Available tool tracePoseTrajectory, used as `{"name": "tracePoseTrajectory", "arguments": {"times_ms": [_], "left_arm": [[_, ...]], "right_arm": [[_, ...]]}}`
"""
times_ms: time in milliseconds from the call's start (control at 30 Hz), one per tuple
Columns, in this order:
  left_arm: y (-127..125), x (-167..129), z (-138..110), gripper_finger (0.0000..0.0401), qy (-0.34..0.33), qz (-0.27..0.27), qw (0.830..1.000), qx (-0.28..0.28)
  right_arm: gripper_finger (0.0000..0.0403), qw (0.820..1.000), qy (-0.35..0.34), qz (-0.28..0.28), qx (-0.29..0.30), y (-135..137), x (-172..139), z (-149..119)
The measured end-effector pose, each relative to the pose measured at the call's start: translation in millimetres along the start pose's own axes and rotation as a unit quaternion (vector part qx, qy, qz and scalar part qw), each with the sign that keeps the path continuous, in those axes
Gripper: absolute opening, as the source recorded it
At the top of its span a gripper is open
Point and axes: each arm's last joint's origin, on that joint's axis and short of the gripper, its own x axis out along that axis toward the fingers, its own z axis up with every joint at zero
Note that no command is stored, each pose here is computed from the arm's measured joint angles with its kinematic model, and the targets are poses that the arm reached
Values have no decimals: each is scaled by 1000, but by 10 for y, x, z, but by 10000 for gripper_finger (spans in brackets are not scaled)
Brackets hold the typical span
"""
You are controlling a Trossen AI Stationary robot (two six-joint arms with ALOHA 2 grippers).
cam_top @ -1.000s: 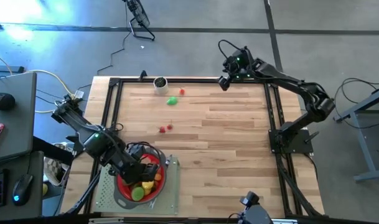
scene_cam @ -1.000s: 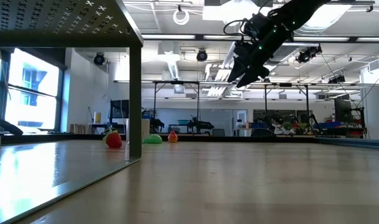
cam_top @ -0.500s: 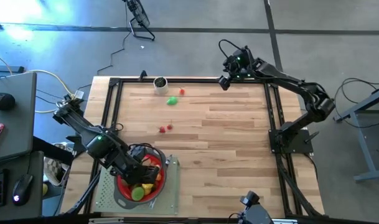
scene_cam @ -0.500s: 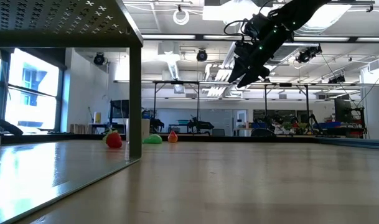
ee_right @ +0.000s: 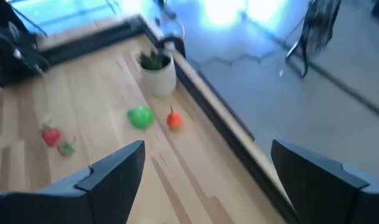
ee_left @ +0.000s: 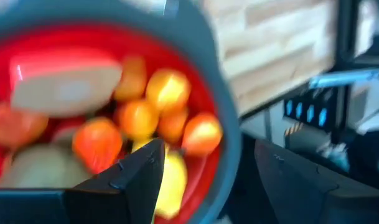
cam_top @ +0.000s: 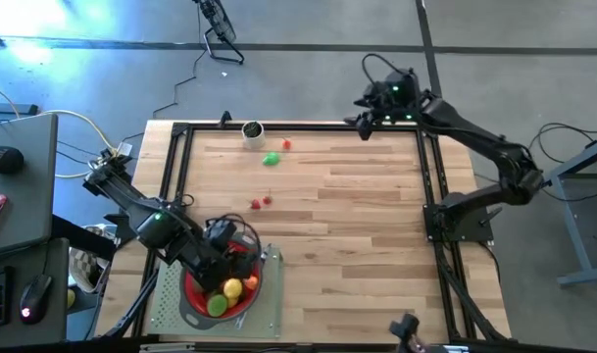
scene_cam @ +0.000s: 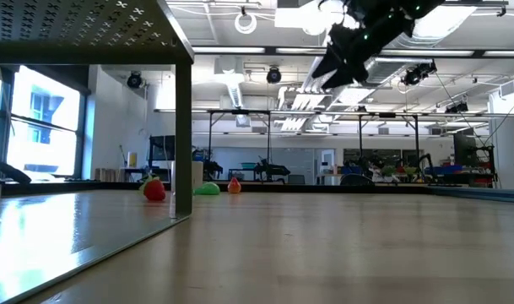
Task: Pick & Place Fruit
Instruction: Put the strawberry into the red strainer bowl on the shelf
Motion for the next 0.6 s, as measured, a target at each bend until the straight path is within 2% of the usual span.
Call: {"name": "tracePoseTrajectory", "arguments": {"times_ms": [167, 300, 367, 467, 600], "left_arm": [[-94, -55, 195, 244, -49, -43, 998, -10], [-271, -144, 390, 244, -64, -104, 992, 30], [-331, -172, 492, 244, -79, -119, 988, 63], [-381, -191, 685, 244, -107, -122, 983, 90], [-380, -168, 958, 244, -125, -99, 982, 99]], "right_arm": [[341, 999, -49, -7, -18, 84, -312, 113], [341, 996, -81, -11, -37, 142, -518, 169], [341, 995, -90, -19, -43, 157, -587, 183], [341, 994, -96, -39, -43, 163, -645, 193], [341, 991, -97, -73, -49, 153, -677, 196]]}}
